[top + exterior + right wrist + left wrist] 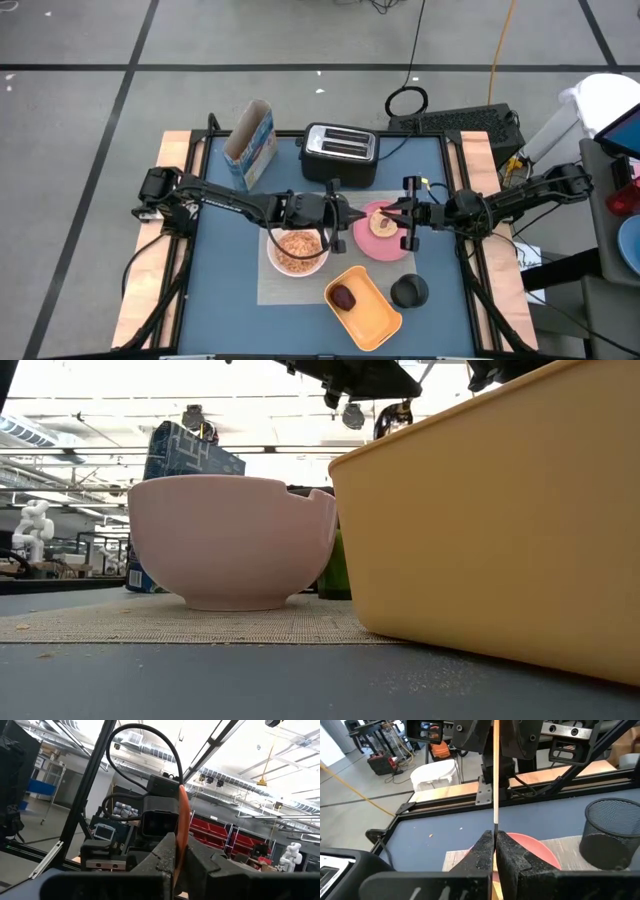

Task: Arrange a breakfast setting
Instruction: Put the orange spoon to the right of the pink plate

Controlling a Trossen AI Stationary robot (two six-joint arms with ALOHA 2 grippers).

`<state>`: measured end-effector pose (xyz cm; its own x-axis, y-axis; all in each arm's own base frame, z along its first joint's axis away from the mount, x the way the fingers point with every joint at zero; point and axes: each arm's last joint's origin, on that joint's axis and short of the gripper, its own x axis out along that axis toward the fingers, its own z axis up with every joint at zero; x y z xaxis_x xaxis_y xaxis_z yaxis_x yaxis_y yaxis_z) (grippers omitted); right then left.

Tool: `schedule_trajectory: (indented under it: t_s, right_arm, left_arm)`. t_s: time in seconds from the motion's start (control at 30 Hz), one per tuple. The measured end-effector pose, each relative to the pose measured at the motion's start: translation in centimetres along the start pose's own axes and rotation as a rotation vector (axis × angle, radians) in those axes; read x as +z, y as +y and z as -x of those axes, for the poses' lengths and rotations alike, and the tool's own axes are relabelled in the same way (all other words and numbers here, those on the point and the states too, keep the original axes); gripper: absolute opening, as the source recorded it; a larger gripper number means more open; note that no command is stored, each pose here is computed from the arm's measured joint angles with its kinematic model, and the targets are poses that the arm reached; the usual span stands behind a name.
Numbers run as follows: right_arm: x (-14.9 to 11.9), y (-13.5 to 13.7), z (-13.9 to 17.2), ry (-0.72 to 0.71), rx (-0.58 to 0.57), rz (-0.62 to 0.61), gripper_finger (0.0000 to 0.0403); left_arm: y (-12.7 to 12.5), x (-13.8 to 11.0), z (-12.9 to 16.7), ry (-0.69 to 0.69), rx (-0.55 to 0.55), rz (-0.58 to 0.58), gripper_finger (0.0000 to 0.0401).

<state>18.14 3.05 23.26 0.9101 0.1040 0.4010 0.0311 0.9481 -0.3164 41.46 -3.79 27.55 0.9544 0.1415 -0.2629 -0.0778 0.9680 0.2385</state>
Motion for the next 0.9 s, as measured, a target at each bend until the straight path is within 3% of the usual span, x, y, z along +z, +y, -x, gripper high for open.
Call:
schedule_trajectory:
  t_s: [0.53, 0.9]
  right_arm:
    - [0.01, 0.02, 0.00, -0.002, 0.004, -0.001, 0.0032]
    - [0.01, 0.03, 0.00, -0.001, 0.006, -0.131, 0.0120]
  left_arm:
    - [-0.08, 0.02, -0.01, -0.009, -0.043, 0.012, 0.0008]
    - [-0.04, 0.05, -0.01, -0.011, -0.041, 0.017, 0.0007]
